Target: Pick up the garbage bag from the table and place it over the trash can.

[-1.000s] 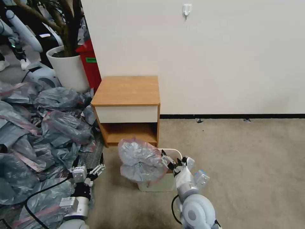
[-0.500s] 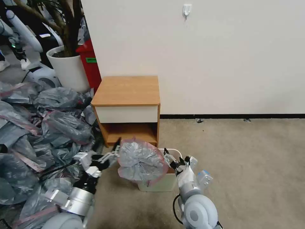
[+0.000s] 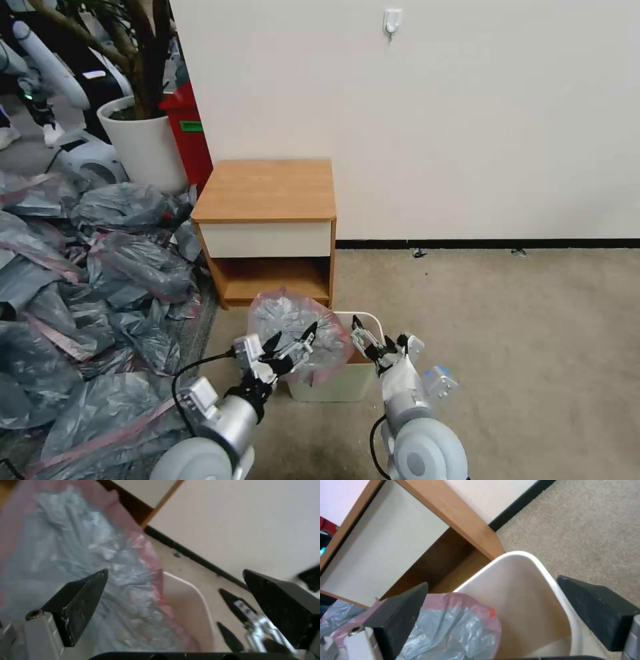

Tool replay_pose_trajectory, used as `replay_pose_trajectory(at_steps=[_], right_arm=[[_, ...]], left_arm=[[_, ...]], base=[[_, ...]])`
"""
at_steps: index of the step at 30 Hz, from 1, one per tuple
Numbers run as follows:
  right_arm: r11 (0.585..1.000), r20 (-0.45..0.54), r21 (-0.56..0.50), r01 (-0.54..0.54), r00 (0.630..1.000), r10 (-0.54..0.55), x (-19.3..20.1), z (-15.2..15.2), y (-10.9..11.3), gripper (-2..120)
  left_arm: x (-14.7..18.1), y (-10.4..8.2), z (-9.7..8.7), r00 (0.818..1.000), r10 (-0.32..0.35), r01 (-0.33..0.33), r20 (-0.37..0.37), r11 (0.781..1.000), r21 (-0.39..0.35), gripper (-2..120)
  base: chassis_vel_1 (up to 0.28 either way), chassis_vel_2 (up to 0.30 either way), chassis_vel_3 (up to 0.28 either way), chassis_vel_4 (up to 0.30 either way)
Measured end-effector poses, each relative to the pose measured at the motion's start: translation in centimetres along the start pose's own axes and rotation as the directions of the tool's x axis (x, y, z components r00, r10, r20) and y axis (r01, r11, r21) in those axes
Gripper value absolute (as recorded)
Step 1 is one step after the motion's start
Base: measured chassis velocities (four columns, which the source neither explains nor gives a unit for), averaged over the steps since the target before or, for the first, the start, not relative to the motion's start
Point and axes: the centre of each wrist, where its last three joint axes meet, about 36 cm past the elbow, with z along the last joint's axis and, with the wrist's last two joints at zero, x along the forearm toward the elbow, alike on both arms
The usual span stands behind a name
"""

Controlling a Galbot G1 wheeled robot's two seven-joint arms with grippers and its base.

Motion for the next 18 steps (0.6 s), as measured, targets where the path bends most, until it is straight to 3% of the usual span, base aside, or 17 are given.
replay_pose_trajectory(at_steps=[6, 18], right_arm=[[1.0, 0.0, -0.002, -0.006, 1.0, 0.006, 0.2, 0.3, 0.0, 99], [1.0, -0.011, 0.003, -0.014, 1.0, 0.014, 0.6, 1.1, -0.1, 95]], left_arm=[[-0.3, 0.8, 0.2, 0.996, -0.084, 0.084, -0.009, 0.995, -0.059, 100], [-2.3, 2.5, 1.2, 0.988, -0.141, 0.136, -0.057, 0.986, -0.095, 100]], base=[[0.0, 0.0, 0.0, 0.0], [0.0, 0.0, 0.0, 0.0]])
